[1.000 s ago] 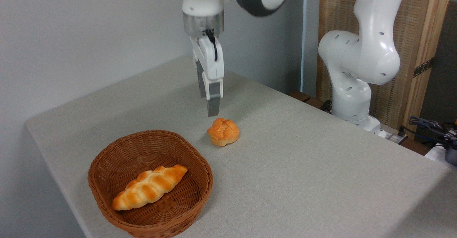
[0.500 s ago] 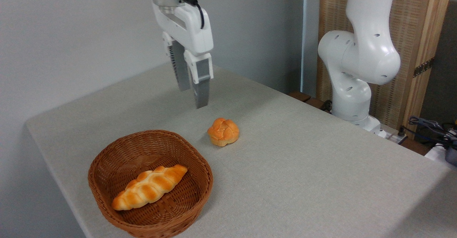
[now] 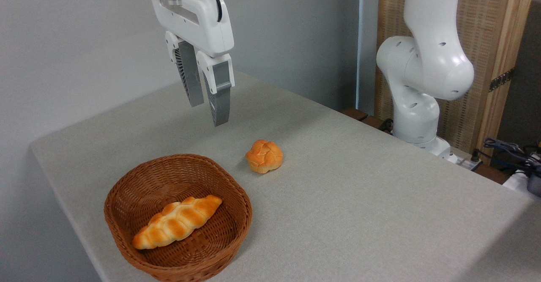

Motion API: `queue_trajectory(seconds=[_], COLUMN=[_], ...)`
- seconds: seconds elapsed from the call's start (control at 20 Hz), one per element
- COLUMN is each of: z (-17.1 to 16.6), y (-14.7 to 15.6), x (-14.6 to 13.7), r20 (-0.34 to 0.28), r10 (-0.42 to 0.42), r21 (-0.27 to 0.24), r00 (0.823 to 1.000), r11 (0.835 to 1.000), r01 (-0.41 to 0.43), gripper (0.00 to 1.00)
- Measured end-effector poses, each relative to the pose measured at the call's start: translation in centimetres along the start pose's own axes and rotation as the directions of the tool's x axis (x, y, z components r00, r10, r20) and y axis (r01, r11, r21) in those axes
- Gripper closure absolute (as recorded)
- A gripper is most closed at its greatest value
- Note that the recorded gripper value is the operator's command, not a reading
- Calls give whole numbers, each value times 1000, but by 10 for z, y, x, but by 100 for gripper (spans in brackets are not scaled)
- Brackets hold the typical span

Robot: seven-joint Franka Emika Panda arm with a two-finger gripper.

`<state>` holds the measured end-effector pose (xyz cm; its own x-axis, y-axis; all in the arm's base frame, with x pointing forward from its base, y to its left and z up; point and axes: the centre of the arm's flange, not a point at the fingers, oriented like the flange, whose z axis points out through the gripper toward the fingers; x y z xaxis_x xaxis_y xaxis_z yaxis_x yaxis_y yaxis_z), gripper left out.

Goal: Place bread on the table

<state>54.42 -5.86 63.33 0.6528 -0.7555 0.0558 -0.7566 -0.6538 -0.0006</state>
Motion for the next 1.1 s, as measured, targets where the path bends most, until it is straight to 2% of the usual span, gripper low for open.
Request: queue_trajectory(seconds=[0.3,0.65,0.9,1.1], z=[13,19,19,19], y=[1,14,6,3], x=[9,17,10,8], r20=[19,49,77,80], r10=[-22,4,-6,-12], r21=[-15,-41,-10,-6], r00=[1000,999,997,997], r11=[1000,999,1000,1000], r01=[22,-2,7,12], gripper=[0,0,0,0])
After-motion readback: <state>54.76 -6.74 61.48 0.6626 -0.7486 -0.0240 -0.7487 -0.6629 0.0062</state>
